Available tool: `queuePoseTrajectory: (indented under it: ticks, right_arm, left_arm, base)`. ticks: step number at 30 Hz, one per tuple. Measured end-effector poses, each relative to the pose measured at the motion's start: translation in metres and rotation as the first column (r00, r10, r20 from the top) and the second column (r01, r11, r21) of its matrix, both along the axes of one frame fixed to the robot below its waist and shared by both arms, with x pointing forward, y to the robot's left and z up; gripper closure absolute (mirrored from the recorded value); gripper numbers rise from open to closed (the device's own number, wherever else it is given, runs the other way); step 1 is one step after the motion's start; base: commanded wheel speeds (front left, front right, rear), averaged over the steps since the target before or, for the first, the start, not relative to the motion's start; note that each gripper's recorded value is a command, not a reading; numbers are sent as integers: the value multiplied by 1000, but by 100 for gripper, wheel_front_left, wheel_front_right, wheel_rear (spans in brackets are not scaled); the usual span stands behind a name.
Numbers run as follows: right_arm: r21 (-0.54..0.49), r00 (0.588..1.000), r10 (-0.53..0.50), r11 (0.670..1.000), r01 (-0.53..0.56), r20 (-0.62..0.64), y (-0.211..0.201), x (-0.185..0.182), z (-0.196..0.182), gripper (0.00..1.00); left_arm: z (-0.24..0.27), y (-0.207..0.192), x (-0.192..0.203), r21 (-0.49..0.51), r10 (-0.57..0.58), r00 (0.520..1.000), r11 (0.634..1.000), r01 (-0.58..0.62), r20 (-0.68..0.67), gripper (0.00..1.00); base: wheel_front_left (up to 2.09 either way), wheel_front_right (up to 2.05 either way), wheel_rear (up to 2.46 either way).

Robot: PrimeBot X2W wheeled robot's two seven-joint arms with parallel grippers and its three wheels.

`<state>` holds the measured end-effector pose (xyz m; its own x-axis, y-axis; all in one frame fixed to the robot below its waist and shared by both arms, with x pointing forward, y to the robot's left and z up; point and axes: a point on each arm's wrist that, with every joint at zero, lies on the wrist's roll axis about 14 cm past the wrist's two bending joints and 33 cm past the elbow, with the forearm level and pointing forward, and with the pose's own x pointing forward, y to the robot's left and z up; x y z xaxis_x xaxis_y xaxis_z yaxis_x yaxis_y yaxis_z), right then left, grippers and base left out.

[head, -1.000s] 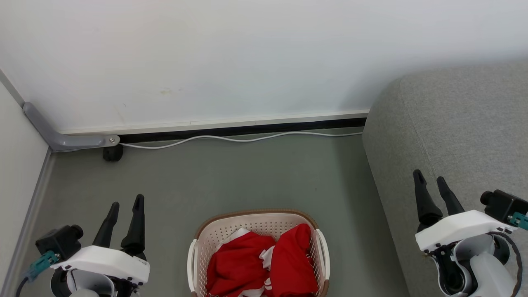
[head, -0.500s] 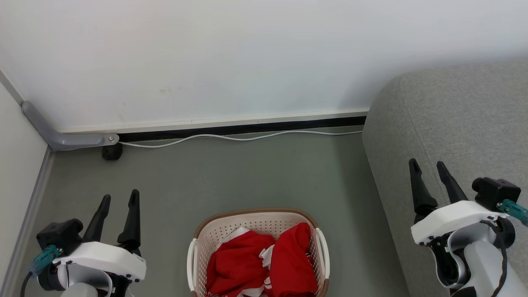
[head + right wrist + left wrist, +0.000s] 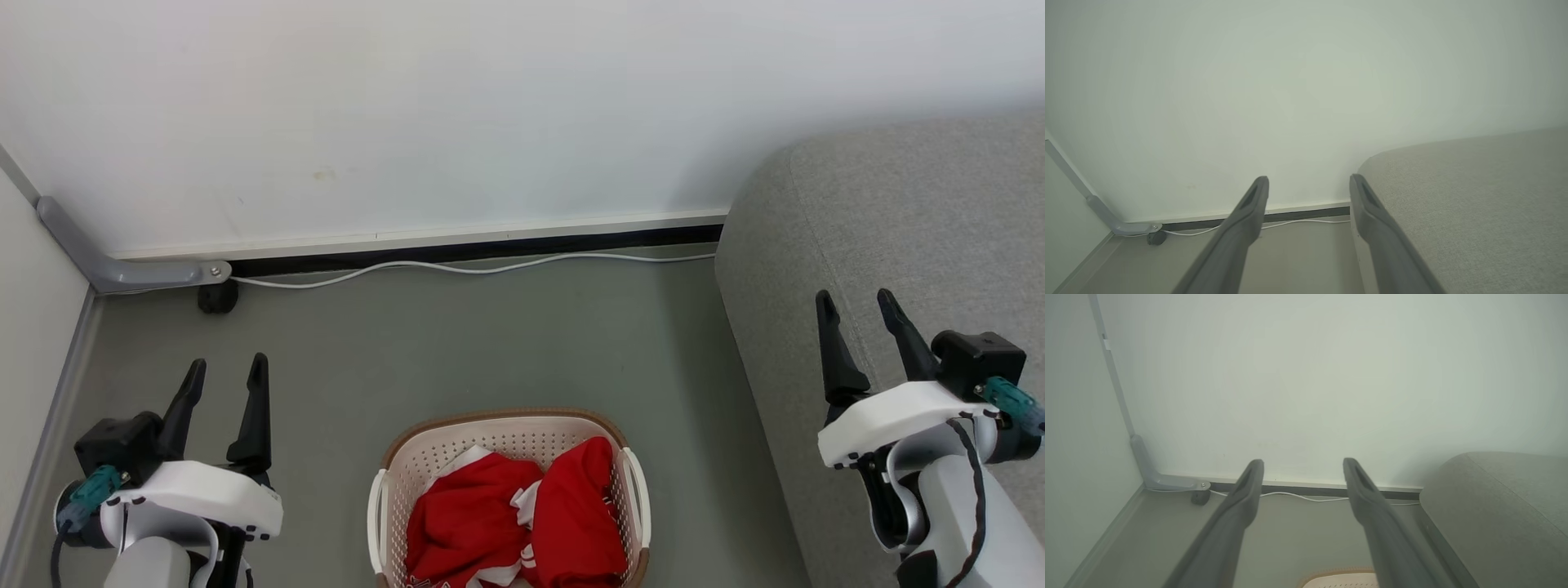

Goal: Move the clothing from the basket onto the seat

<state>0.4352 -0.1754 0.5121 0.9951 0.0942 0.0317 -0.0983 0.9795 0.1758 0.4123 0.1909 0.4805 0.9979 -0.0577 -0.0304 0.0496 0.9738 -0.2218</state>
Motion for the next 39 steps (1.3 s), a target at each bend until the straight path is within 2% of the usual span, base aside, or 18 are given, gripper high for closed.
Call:
queuePoseTrajectory:
  ticks: [7,16,25,30,39]
  right_arm:
    - [-76,1000,10,997,-9,23,1,5,5,0]
    - [-82,1000,1,997,0,18,-2,7,3,0]
    - [-87,1000,-9,996,10,17,-5,16,-2,0]
    - [-92,997,9,996,-2,76,3,36,12,0]
    - [-113,997,16,994,-8,75,8,68,-4,0]
  left_arm:
    - [1,-2,4,66,-19,1000,998,18,12,0]
    - [2,-4,8,71,-25,1000,997,24,16,0]
    - [-17,-9,11,47,-35,999,998,36,-34,0]
    - [-34,-14,22,24,-45,996,999,47,-73,0]
    - [-75,-37,44,-33,-92,982,996,88,-165,0]
  base:
    - [0,0,0]
    - [0,0,0]
    - [0,0,0]
    - [0,0,0]
    - [0,0,0]
